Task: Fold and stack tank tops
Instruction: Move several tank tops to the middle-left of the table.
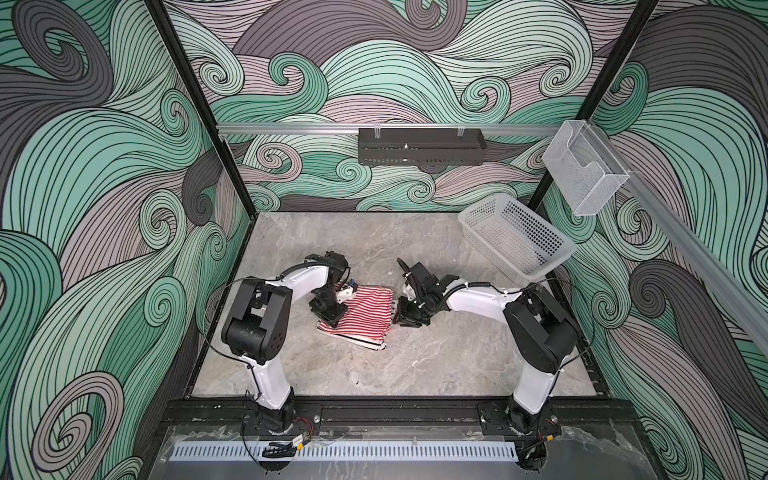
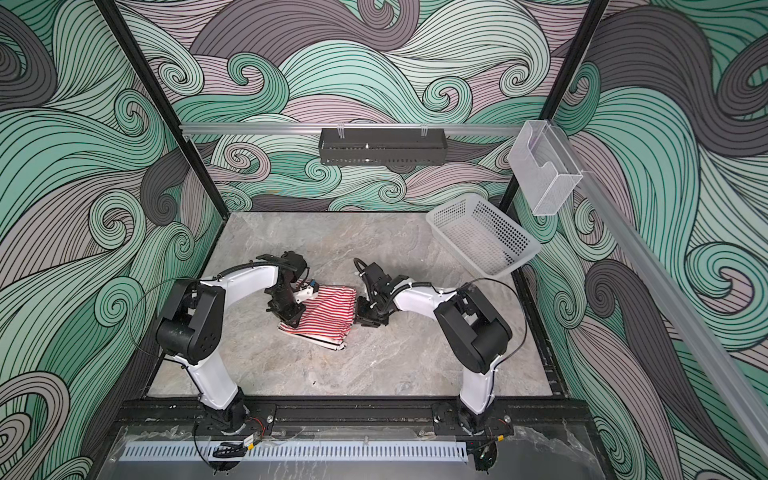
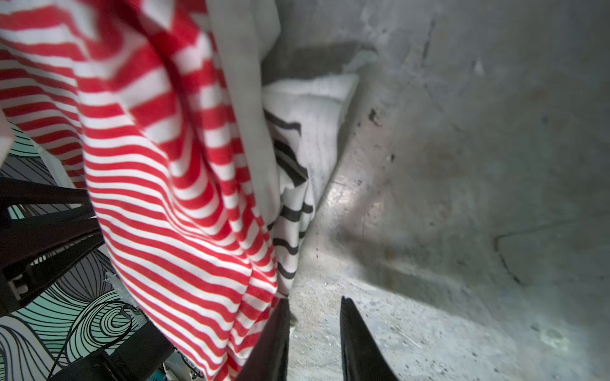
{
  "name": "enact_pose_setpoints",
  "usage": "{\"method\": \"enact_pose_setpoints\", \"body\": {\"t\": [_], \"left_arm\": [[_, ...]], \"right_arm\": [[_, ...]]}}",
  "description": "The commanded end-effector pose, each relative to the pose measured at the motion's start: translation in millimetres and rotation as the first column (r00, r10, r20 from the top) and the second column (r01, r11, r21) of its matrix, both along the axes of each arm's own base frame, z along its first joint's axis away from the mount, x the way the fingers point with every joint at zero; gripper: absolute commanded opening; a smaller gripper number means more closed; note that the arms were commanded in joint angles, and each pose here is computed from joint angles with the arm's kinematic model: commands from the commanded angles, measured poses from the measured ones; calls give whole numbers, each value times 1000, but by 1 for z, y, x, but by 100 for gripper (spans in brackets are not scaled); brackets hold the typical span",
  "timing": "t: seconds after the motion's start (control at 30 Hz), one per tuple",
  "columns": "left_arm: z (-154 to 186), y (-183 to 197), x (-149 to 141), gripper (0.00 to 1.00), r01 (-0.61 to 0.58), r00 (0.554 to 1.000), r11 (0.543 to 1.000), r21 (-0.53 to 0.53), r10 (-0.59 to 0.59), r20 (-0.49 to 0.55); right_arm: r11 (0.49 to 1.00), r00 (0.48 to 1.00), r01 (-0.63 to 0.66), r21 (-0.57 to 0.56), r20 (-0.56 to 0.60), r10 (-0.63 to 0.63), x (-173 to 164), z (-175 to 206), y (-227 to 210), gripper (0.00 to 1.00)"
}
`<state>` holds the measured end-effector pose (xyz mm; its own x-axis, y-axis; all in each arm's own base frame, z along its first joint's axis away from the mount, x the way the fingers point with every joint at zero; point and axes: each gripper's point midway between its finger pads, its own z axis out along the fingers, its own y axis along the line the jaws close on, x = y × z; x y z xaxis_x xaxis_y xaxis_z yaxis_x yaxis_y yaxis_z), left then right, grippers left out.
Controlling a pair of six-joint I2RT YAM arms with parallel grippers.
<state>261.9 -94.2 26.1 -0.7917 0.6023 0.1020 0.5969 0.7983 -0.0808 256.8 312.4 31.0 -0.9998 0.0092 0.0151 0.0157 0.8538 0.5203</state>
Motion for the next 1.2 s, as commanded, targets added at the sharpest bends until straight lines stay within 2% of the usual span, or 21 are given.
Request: {"method": "enact_pose_setpoints", "body": {"t": [0.0, 0.13, 0.33, 0.5, 0.6, 0.7, 0.83, 0.93, 1.07, 1.17], "left_arm": [[-6, 28, 15, 25, -63, 997, 994, 94, 59, 43], [-8, 53, 24, 25, -116, 992, 985, 130, 109, 63], [-8, 109, 43, 25, -232, 971, 958, 170, 217, 100], [-5, 181, 68, 25, -322, 942, 902, 286, 276, 192], [2, 212, 82, 25, -398, 913, 872, 286, 346, 218], [16, 229, 90, 25, -474, 875, 842, 256, 420, 240], [50, 215, 97, 25, -502, 843, 852, 148, 444, 305], [83, 186, 101, 26, -477, 827, 879, 15, 443, 346], [110, 126, 101, 27, -371, 856, 918, -140, 397, 330], [104, 75, 96, 27, -250, 912, 954, -167, 290, 290]], "right_arm": [[999, 1000, -10, 47, -19, 11, 8, -7, 21, 30], [996, 997, -66, 57, -26, 68, 18, -16, 55, 30], [983, 991, -123, 138, -39, 129, 37, -28, 120, 30], [959, 989, -141, 246, -8, 147, 62, -21, 174, 30], [943, 988, -149, 298, 17, 150, 77, -16, 194, 31], [930, 989, -150, 336, 45, 143, 90, -7, 196, 36], [925, 991, -128, 358, 89, 102, 98, 14, 169, 43], [937, 992, -106, 333, 104, 75, 95, 23, 138, 43], [963, 991, -91, 252, 122, 61, 85, 30, 94, 43], [978, 991, -70, 198, 129, 45, 79, 33, 65, 43]]}}
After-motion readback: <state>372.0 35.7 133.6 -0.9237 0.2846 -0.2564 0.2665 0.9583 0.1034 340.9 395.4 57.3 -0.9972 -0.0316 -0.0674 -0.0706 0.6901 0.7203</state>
